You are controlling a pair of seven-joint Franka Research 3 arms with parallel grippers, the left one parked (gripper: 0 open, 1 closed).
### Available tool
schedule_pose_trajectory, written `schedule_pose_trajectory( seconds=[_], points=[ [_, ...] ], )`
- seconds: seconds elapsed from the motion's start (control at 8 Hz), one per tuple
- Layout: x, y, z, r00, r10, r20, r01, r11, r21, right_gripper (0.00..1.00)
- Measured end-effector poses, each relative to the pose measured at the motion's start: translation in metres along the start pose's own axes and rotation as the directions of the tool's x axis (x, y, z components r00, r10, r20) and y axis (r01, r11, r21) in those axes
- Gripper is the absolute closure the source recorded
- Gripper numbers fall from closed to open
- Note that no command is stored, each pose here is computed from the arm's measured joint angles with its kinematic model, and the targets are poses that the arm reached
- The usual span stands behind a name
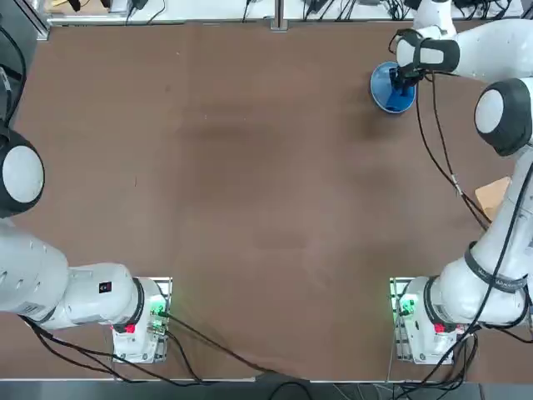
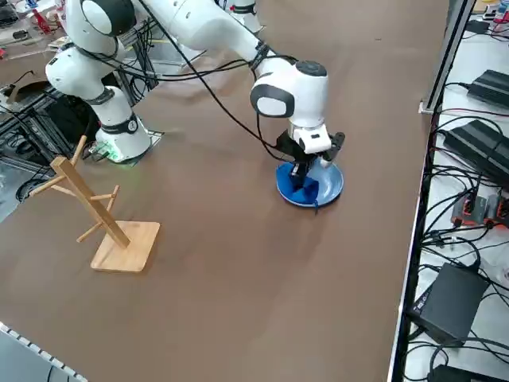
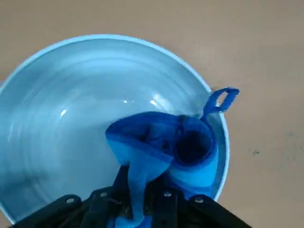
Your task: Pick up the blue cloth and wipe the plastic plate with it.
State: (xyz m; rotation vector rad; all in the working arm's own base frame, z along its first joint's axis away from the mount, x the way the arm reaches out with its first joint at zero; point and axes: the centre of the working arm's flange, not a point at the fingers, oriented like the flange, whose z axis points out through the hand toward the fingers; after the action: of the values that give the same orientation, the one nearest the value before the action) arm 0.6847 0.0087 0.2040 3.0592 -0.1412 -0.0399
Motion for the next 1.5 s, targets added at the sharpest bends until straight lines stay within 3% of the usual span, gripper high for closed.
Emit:
schedule_pose_trajectory(
  seconds=[0.62,1.12,1.5],
  points=[
    [0.003,-0.056,-0.011,0.999,0.032,-0.039,-0.031,0.999,0.044,0.92],
    [0.036,-0.052,-0.003,0.990,0.027,-0.136,-0.019,0.998,0.062,0.92],
    [0.048,-0.012,0.001,0.985,-0.022,-0.170,0.027,0.999,0.029,0.92]
  ],
)
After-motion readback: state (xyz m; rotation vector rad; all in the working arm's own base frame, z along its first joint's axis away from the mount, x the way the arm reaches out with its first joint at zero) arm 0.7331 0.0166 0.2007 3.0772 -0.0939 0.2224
